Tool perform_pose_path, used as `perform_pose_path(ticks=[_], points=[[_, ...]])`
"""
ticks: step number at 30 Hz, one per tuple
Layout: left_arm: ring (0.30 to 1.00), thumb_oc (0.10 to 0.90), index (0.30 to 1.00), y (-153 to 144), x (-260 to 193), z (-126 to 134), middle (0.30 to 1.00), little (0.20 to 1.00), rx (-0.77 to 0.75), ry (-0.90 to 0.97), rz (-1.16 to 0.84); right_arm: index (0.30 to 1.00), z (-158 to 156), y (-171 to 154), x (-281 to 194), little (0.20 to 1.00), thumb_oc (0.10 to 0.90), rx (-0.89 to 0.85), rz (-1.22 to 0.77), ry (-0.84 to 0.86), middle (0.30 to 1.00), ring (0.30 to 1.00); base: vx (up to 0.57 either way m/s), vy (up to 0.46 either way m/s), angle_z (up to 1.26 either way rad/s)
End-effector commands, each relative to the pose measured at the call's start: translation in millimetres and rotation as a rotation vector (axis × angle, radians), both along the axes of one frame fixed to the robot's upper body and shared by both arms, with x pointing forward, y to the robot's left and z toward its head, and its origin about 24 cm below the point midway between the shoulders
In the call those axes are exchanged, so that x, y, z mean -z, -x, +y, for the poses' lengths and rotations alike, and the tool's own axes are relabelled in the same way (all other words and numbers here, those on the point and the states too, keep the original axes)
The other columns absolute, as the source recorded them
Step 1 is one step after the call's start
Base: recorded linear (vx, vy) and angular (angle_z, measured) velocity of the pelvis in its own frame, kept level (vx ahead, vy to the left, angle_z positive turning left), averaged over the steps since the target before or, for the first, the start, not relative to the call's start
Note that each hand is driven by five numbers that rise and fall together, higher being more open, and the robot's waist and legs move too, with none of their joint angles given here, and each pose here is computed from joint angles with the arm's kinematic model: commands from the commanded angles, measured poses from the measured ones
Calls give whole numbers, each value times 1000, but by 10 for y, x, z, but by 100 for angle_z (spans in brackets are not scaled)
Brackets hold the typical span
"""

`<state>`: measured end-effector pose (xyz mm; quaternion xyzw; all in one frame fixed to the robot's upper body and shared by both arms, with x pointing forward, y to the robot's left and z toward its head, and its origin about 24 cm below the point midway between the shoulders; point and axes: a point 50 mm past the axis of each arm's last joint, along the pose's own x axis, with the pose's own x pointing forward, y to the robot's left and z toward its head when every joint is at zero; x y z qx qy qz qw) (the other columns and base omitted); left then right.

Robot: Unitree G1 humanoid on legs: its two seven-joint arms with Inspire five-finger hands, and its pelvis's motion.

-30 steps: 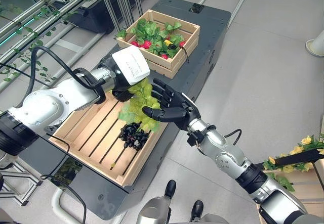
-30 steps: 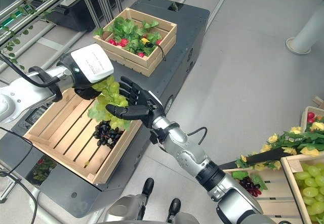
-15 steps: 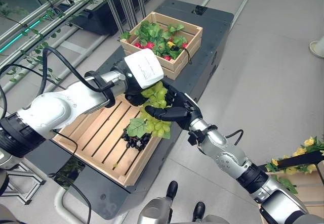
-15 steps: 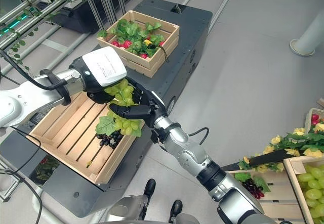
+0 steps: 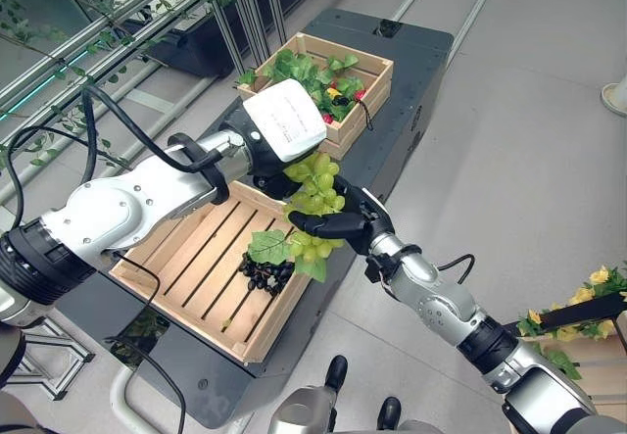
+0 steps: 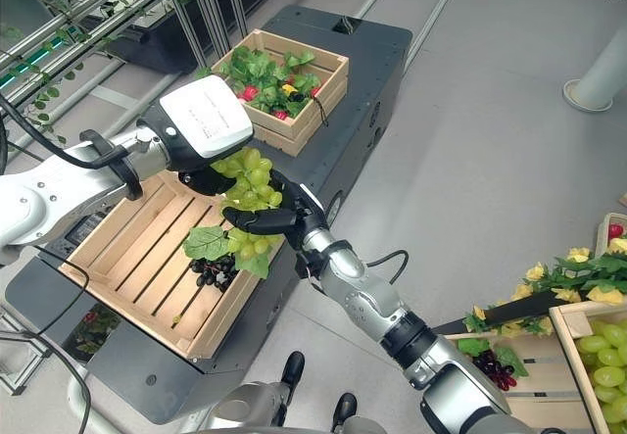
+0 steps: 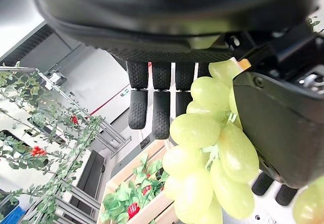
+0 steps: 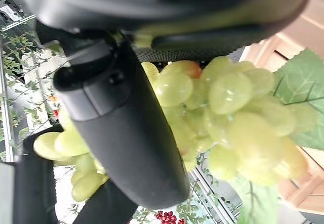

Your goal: Pick up the fruits from the basket on one side to the basket on the other side

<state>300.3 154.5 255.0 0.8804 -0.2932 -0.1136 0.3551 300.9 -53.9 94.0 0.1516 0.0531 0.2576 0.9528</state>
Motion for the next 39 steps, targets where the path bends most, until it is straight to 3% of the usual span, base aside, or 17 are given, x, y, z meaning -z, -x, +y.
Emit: perform_pose_path(ticks=[1,16,17,18,19,20,34,38,39], points=[[300,400,300,-11,-585,42,300,300,29,286,-264,300,162,48,-2,300,400,-19,-28,-35,300,300,0,0,0],[300,400,300,-45,-464,25,300,300,-16,300,-166,300,91,19,-95,300,400,28,-64,-100,300,300,0,0,0],[371,447,371,-50,-454,37,371,371,-20,305,-160,300,71,19,-106,300,400,33,-72,-105,300,300,0,0,0],[521,547,521,-55,-441,52,521,521,-24,313,-155,300,47,15,-123,300,400,38,-84,-106,300,300,0,0,0],[596,598,596,-65,-431,72,596,596,-32,323,-149,300,26,12,-135,300,400,43,-91,-110,300,300,0,0,0],[900,800,900,-74,-418,111,900,900,-47,343,-145,300,-22,4,-188,300,400,56,-110,-117,300,300,0,0,0],[900,800,900,-147,-297,860,900,900,-206,742,-183,300,-612,60,-211,300,400,197,-174,-61,300,300,-5,41,-5],[900,800,900,-178,-150,962,900,900,-204,974,-191,300,-702,75,-218,300,400,212,-198,-44,300,300,13,74,-6],[900,800,900,-186,-27,990,900,900,-195,1108,-170,300,-720,95,-228,300,400,206,-219,-27,300,300,6,55,-12]])
